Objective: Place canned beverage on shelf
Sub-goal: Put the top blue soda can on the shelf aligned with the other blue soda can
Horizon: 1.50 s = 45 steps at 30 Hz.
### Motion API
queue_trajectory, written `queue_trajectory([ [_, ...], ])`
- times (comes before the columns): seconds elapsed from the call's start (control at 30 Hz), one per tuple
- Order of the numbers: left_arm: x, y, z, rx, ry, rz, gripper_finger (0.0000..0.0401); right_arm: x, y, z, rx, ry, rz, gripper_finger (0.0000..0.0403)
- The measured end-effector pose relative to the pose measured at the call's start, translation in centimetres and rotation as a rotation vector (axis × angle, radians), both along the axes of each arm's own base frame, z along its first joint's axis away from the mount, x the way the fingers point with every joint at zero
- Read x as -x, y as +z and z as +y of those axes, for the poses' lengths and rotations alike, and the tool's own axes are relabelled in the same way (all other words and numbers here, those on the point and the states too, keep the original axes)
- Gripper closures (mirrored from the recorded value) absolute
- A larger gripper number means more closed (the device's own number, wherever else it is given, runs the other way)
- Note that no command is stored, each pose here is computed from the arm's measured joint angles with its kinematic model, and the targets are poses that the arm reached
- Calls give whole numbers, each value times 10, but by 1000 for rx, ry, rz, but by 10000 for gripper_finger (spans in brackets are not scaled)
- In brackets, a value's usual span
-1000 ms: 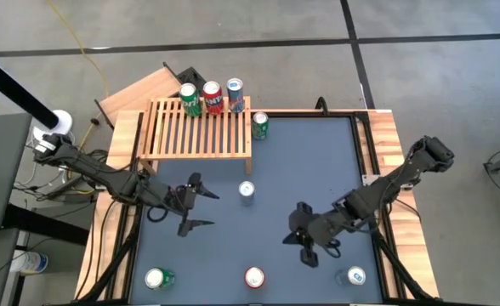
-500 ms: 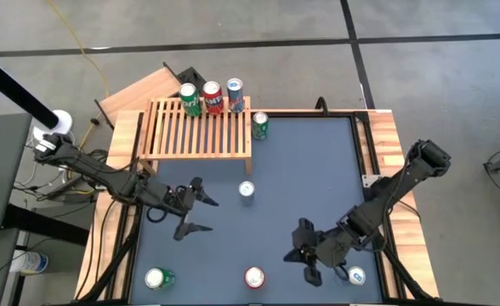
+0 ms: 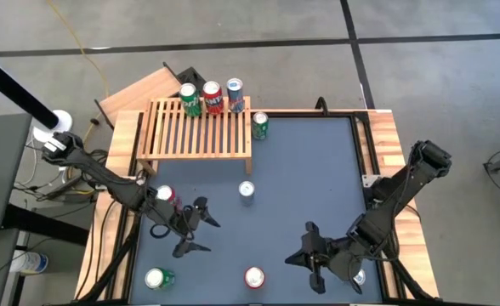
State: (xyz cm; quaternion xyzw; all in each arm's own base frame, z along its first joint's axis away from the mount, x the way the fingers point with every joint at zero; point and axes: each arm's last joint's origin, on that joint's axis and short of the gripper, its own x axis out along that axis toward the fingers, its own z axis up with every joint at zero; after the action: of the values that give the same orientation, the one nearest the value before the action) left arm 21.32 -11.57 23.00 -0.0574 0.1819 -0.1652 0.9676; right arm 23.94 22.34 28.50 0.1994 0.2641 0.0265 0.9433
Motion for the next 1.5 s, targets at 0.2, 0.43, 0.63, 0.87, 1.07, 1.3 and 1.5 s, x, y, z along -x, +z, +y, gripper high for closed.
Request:
queue_trajectory([
  [0.2, 0, -3, -2, -5, -4, 12, 47, 2, 1, 0, 44, -74, -40, 403],
  [0.43, 0, -4, -1, -14, -5, 22, 47, -2, 0, -6, 90, -123, -51, 403],
  [0.63, 0, -4, -1, -25, -8, 17, 47, -7, -2, -14, 126, -134, -35, 403],
  [0.87, -1, -2, -1, -35, -5, -9, 47, -11, -2, -19, 131, -152, -33, 403],
  [1.07, -2, -1, 0, -55, 55, -23, 47, -12, -2, -20, 132, -155, -32, 403],
  [1.3, -4, 6, 2, -94, 122, -124, 47, -12, -2, -20, 175, -137, -38, 403],
  [1.5, -6, 10, 4, -134, 183, -170, 47, -21, -16, -13, 255, -152, -43, 403],
])
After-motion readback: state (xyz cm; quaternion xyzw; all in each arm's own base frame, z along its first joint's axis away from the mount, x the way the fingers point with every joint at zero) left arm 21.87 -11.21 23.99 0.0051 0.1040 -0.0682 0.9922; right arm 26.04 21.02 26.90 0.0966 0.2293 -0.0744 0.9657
